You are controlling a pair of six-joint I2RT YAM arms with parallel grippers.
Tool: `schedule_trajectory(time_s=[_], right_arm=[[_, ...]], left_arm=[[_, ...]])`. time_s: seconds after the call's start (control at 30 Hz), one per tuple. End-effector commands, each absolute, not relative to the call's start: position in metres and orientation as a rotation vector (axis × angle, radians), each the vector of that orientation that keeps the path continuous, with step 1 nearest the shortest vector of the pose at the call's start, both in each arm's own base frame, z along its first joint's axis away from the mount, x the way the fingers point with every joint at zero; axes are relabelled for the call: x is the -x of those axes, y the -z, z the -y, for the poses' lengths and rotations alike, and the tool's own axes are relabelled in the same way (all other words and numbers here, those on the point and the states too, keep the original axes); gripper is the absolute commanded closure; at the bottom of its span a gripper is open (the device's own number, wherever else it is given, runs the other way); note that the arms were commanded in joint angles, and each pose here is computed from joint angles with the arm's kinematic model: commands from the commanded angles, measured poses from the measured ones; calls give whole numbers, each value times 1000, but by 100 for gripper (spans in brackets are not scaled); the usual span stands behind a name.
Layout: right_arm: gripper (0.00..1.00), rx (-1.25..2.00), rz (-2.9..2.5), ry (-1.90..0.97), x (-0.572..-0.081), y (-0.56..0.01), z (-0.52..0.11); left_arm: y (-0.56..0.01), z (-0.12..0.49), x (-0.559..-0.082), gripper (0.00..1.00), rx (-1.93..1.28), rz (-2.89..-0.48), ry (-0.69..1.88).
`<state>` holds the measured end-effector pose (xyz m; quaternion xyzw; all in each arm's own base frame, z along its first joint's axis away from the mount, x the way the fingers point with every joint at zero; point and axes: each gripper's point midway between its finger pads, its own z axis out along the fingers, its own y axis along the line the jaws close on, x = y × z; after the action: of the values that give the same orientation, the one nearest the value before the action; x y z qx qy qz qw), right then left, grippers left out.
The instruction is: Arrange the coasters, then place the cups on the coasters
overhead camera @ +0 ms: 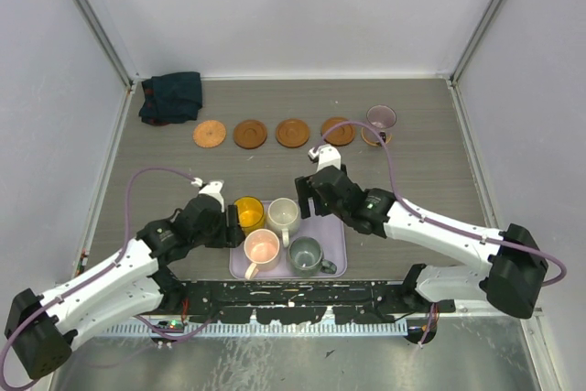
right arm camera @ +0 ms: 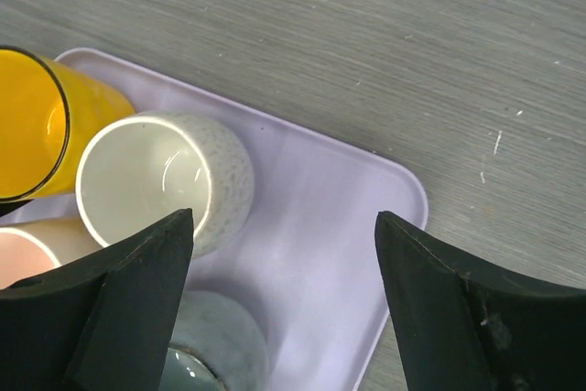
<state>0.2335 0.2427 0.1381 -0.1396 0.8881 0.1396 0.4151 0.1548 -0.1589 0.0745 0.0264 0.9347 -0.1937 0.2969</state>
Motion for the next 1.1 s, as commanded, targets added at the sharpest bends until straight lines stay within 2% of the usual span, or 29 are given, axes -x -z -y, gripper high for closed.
schedule_trajectory(time_s=[0.0, 0.33, 0.63, 1.07], right_arm=[[15, 298, -2211, -383, -234, -153, -257], [12, 337, -2223, -450, -213, -157, -289], [12, 371, -2272, -441, -197, -139, -303], [13, 413, -2361, -401, -177, -118, -308]], left_arm=[[-77, 165, -167, 38, -44, -2434, 521], [-78, 175, -175, 43, -77, -2416, 543], [-72, 179, -176, 64, -90, -2423, 549], [-66, 188, -174, 66, -131, -2441, 571]])
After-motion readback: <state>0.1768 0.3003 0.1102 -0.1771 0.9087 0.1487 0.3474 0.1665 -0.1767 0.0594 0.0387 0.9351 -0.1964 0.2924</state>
